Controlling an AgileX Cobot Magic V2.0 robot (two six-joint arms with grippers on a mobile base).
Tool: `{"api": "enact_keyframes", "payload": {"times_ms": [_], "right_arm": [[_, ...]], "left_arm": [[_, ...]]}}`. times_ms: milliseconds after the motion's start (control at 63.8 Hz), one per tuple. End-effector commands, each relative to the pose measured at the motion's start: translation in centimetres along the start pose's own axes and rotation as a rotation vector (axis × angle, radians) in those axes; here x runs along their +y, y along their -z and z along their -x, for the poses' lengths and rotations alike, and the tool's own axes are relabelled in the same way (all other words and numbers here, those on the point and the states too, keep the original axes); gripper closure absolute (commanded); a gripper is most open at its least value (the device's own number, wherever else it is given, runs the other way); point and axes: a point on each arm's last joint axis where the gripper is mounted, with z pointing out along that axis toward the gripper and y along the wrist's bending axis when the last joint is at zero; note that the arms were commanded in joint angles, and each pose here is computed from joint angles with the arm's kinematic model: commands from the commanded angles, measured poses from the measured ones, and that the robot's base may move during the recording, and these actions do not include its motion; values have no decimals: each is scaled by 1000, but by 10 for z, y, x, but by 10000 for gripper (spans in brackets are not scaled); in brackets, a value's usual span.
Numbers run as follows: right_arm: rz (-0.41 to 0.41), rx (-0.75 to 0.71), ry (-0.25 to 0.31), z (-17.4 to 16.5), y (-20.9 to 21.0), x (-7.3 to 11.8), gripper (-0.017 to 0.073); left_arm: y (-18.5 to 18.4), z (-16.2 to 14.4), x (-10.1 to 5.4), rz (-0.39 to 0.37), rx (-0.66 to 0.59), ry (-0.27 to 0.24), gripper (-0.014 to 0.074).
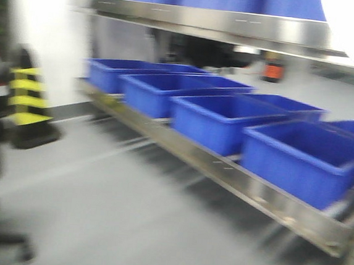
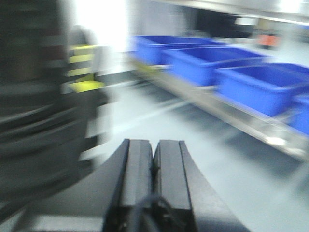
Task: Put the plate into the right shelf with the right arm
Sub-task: 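Hold the plate while the base turns toward the steel shelf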
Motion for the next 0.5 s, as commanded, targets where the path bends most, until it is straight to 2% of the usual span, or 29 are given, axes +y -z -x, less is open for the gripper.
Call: {"api": "enact_keyframes", "payload": {"times_ms": [0, 486], "right_arm": [[2, -129, 13, 19, 1, 1, 505], [2, -129, 13, 19, 1, 1, 505]], "left_arm": [[0, 5, 0, 2, -80, 1, 640], [0, 5, 0, 0, -80, 1, 640]]}}
